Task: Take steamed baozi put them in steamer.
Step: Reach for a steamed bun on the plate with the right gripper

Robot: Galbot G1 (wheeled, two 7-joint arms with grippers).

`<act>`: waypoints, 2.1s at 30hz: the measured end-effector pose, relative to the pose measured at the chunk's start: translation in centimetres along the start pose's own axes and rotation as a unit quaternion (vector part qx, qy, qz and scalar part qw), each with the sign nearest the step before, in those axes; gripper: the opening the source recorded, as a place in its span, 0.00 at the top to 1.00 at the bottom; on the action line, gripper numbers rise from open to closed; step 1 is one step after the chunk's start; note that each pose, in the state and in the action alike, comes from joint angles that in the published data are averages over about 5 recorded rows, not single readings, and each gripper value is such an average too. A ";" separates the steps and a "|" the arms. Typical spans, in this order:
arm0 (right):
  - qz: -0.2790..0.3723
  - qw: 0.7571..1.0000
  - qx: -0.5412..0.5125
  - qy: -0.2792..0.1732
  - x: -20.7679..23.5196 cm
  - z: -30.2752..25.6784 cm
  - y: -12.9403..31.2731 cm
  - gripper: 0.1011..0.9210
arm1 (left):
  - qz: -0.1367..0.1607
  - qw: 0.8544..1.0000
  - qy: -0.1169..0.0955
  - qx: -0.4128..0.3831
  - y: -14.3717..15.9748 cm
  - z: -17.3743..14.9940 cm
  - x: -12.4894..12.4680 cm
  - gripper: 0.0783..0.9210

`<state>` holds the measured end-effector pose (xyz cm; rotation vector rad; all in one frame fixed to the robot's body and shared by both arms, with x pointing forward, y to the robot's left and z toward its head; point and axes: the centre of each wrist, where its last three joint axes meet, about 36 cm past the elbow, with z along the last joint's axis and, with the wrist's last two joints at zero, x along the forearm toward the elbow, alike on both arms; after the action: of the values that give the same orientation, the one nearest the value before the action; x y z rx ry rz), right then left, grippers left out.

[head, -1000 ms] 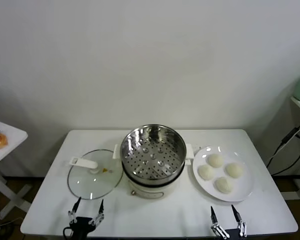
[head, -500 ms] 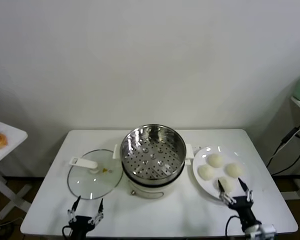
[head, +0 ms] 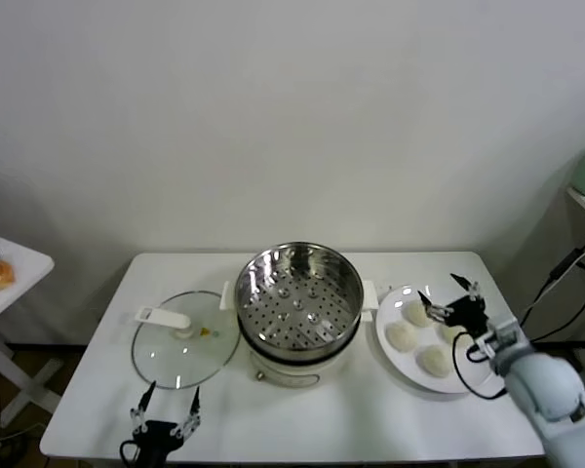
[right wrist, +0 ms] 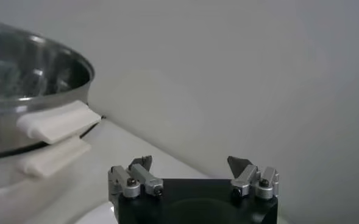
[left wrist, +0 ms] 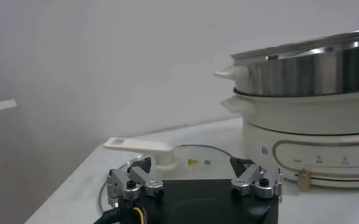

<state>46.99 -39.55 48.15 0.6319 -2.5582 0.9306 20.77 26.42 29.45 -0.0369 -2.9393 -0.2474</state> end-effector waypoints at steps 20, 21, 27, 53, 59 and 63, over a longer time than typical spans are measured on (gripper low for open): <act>-0.292 0.906 0.275 0.139 -8.6 -6.5 -12.1 0.12 | 0.005 1.000 0.006 -0.002 -0.4 0.6 -0.1 0.12; -0.303 0.899 0.280 0.146 -9.2 -6.7 -12.2 0.12 | 0.005 1.000 0.005 -0.002 -0.3 0.6 -0.1 0.12; -0.362 0.860 0.302 0.194 -12.4 -7.0 -12.3 0.12 | 0.003 1.000 0.007 0.002 -0.3 0.3 0.0 0.12; -0.401 0.817 0.317 0.267 -19.4 -6.3 -11.1 0.12 | -0.001 1.000 0.012 -0.003 0.3 0.8 0.2 0.12; -0.402 0.820 0.308 0.266 -20.2 -5.5 -10.3 0.12 | 0.000 1.000 0.014 -0.005 0.3 1.0 0.3 0.12; -0.402 0.821 0.306 0.264 -20.8 -5.0 -9.7 0.12 | -0.001 1.000 0.014 -0.006 0.3 1.1 0.3 0.12</act>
<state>70.27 -36.89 47.27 1.2698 -1.2526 1.3266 20.32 26.92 28.47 -0.0324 -2.9092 -0.2637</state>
